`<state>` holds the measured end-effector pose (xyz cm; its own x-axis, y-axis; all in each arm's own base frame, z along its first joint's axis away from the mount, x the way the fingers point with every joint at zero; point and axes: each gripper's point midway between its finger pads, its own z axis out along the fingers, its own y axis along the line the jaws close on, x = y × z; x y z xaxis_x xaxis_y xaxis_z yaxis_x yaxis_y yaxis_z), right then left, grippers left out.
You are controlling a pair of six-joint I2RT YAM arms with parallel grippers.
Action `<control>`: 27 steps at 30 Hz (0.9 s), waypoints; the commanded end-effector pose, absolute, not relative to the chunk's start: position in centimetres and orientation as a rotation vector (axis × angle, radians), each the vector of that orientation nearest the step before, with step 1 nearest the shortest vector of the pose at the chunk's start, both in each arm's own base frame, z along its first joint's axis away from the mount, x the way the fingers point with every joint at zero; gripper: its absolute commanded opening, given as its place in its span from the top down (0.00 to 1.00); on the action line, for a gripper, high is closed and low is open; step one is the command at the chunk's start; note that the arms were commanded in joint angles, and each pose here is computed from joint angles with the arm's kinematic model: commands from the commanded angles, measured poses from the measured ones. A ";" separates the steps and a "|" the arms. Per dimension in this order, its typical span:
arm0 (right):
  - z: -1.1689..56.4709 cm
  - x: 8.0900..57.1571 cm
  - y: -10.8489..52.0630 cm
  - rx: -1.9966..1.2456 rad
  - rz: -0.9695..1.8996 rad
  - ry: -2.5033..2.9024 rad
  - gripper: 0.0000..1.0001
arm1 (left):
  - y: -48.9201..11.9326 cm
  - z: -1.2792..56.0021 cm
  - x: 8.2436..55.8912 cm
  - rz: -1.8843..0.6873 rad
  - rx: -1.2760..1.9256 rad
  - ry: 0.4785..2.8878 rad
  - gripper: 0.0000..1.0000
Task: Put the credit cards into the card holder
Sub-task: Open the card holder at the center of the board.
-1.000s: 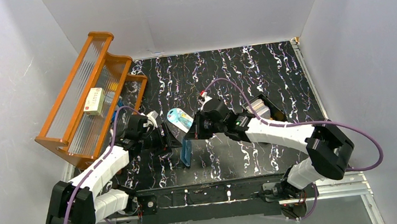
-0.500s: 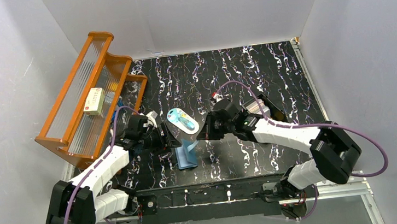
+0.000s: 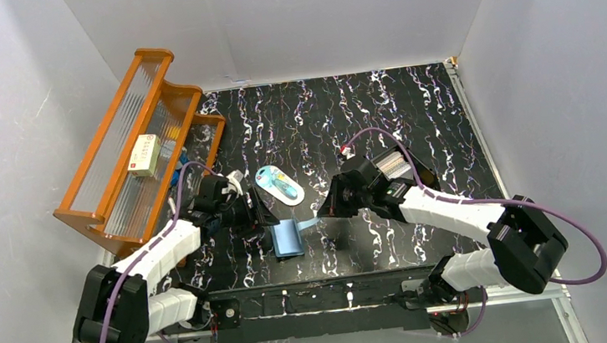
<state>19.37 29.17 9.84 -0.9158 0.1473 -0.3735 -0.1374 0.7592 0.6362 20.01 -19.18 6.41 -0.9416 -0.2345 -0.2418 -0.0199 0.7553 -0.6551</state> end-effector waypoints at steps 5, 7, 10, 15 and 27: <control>10.1 19.7 28.7 -0.002 0.963 2.523 1.00 | -20.2 5.5 19.7 -1.066 -0.185 2.649 0.39; 9.9 19.7 28.5 0.004 0.955 2.527 1.00 | -20.2 5.2 19.6 -1.068 -0.185 2.657 0.41; 9.3 19.7 28.0 0.017 0.942 2.537 1.00 | -20.4 5.1 19.6 -1.078 -0.180 2.652 0.44; 8.8 19.5 27.7 0.027 0.938 2.544 1.00 | -21.1 5.3 19.4 -1.142 -0.175 2.616 0.48; 10.1 19.6 26.1 0.060 0.831 2.575 0.79 | -22.3 7.6 19.6 -1.251 -0.171 2.542 1.00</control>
